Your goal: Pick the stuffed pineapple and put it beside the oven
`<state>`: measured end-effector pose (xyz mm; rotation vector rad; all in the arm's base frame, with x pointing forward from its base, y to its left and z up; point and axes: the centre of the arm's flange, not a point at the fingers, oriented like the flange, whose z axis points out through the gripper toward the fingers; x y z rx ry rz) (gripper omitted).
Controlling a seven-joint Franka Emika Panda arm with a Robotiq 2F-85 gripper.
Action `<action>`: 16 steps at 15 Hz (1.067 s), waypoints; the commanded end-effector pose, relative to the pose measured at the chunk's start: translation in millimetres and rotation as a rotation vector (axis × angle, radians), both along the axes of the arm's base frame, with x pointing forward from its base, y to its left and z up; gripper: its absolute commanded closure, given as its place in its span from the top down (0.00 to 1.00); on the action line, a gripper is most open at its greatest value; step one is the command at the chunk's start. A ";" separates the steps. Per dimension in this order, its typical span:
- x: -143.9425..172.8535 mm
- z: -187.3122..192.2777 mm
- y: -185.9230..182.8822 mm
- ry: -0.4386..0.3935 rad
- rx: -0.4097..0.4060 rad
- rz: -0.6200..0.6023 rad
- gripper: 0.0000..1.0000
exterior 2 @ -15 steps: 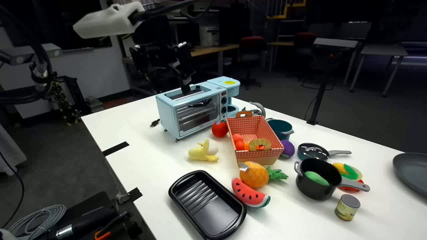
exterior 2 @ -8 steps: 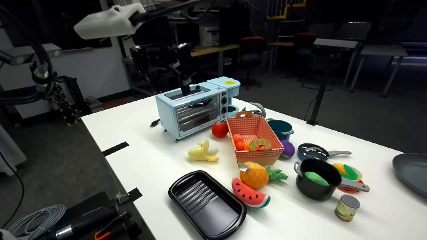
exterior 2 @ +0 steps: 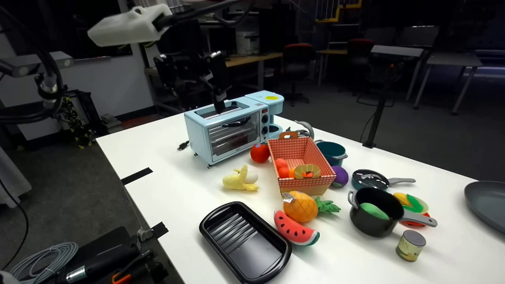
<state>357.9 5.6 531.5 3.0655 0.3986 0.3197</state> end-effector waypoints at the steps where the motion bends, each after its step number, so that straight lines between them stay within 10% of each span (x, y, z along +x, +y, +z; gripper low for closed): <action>1: 0.1 -0.6 2.2 -0.013 0.006 -0.047 1.00; 16: 113.1 -112.3 -12.4 -0.031 0.028 -0.194 1.00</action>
